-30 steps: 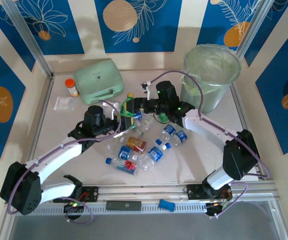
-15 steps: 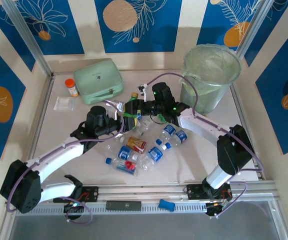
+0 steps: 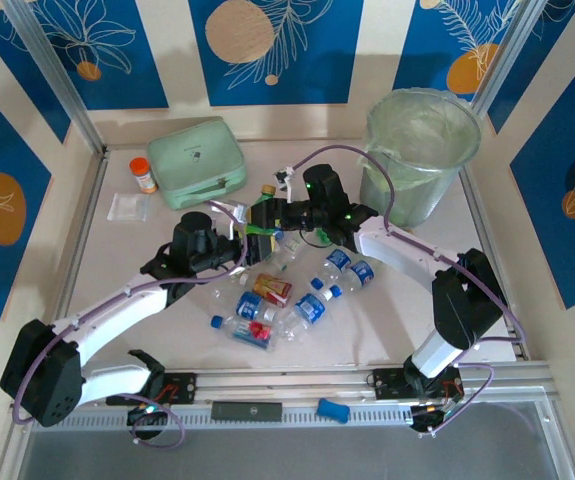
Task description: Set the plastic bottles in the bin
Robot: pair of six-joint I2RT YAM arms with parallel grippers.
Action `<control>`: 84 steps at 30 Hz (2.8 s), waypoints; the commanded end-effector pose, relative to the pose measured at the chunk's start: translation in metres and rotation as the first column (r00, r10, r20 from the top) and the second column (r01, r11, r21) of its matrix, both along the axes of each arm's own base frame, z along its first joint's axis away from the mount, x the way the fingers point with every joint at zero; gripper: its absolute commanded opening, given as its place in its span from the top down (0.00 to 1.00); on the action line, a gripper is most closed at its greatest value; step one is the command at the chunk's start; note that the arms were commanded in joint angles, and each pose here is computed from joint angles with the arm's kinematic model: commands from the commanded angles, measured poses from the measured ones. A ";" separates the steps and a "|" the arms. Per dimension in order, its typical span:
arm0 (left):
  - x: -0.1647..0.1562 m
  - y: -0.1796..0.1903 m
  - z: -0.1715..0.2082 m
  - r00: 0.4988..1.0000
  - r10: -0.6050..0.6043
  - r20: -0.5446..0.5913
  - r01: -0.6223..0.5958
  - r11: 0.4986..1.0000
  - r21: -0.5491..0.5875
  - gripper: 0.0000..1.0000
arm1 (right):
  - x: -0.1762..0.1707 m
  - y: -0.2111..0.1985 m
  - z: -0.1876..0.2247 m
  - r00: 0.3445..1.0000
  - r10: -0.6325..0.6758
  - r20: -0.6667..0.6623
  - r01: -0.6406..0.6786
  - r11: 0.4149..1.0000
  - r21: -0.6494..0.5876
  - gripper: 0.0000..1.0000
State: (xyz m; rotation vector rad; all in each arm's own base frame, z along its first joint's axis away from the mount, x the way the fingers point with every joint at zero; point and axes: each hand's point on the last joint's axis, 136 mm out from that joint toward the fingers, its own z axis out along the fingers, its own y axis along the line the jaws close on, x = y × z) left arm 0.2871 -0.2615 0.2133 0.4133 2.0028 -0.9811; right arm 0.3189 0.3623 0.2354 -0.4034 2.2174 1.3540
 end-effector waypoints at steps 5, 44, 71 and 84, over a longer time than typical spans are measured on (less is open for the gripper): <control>0.002 0.007 0.013 0.998 0.055 0.039 -0.055 0.998 -0.008 0.05 | 0.017 -0.022 0.006 0.996 -0.086 0.035 0.088 0.994 -0.071 0.53; 0.022 0.107 -0.081 0.849 0.516 -0.117 -0.470 0.837 0.281 0.00 | 0.159 -0.344 0.217 0.483 -0.423 0.767 0.861 0.391 -0.327 0.54; 0.021 0.113 -0.073 0.842 0.529 -0.103 -0.485 0.827 0.284 0.00 | 0.183 -0.376 0.072 0.648 -0.577 0.497 0.756 0.411 -0.509 0.36; 0.024 0.110 -0.072 0.847 0.523 -0.100 -0.478 0.830 0.288 0.00 | 0.151 -0.341 0.159 0.619 -0.592 0.516 0.778 0.554 -0.297 0.01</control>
